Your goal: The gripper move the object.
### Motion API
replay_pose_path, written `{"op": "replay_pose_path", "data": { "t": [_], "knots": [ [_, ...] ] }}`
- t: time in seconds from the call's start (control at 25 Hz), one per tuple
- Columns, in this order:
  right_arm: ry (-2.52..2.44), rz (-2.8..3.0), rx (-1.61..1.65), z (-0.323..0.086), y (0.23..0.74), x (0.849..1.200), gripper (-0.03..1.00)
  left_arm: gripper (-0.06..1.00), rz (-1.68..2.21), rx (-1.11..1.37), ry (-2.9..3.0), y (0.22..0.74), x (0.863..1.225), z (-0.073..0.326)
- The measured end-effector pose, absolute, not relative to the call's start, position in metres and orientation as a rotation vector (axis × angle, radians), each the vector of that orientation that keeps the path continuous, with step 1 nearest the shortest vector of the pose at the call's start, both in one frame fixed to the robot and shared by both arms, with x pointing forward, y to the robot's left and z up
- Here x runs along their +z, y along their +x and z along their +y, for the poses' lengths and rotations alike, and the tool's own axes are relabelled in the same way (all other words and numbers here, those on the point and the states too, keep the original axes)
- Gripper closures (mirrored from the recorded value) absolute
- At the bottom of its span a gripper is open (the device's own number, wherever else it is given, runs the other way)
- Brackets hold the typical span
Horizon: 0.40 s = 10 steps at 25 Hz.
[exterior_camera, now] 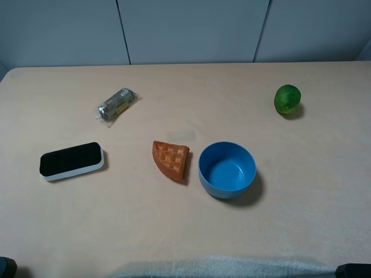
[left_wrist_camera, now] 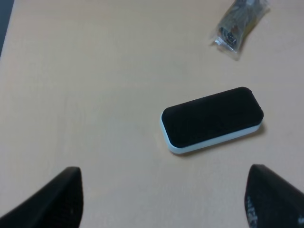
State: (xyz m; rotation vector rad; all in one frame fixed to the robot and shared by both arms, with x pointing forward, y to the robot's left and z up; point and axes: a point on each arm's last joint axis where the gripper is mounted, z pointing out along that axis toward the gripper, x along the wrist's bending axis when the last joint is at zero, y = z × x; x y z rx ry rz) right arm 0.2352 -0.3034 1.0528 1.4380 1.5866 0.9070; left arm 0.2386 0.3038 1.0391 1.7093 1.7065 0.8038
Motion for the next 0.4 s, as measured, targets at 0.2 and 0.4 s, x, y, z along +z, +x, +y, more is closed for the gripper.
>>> {"op": "replay_pose_path", "data": {
  "t": [0.2,0.4],
  "knots": [
    [1.438,1.587,0.907,-0.3034,0.2352,1.0528,0.27,0.18,1.706,0.804,1.709,0.2386,1.0391,0.3038],
    [1.438,1.587,0.907,-0.3034,0.2352,1.0528,0.27,0.18,1.705,0.805,1.708,0.2387,1.0392,0.3038]
  ]
}}
